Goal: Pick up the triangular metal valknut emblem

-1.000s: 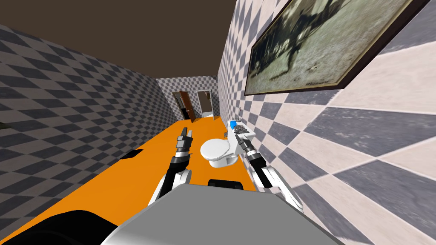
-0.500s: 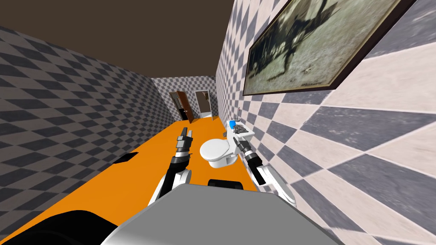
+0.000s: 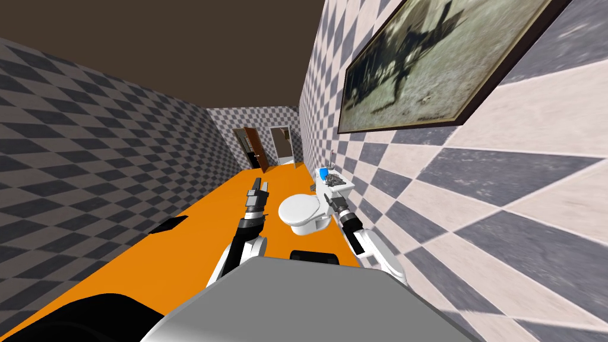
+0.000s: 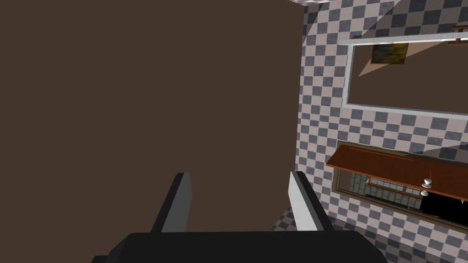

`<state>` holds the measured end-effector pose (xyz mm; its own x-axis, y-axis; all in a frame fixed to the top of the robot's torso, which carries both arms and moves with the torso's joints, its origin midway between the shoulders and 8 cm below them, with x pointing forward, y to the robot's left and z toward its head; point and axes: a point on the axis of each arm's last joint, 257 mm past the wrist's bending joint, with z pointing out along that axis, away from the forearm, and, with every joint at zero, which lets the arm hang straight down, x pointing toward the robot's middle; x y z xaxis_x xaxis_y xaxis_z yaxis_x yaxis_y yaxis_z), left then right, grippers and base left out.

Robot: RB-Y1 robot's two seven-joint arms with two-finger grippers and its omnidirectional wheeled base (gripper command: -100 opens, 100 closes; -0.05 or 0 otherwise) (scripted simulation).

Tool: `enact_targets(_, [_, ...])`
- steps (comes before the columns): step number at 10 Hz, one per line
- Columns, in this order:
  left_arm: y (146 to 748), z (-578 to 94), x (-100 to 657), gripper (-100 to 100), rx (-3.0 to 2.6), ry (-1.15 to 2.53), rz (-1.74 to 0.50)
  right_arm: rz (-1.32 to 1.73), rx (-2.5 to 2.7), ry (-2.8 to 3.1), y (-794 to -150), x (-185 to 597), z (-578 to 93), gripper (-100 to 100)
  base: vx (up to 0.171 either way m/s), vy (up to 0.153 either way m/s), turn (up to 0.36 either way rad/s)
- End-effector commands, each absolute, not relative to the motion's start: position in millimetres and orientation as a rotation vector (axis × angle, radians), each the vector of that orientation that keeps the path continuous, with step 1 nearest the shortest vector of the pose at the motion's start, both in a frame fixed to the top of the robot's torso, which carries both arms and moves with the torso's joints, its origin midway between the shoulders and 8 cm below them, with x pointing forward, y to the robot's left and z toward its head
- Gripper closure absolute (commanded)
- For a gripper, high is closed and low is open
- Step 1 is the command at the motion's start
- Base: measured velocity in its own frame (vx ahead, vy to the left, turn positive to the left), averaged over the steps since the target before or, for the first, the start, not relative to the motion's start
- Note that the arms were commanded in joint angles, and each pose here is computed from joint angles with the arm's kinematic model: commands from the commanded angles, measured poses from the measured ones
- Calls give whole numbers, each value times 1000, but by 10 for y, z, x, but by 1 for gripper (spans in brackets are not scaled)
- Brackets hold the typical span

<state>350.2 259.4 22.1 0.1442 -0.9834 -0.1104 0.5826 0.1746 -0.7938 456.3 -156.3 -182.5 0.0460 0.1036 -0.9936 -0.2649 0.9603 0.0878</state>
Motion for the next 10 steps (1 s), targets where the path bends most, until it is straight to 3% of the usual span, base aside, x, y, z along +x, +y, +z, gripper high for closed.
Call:
enact_targets(1, [2594,221,3502,0,-681,734,-1264,227,-173,1510,-1575,4571,-1907,-100,12,43,-41])
enact_targets(10, [2594,221,3502,0,-681,734,-1264,-107,-420,1552,-1748,4756,-2369,-100,14,42,-44])
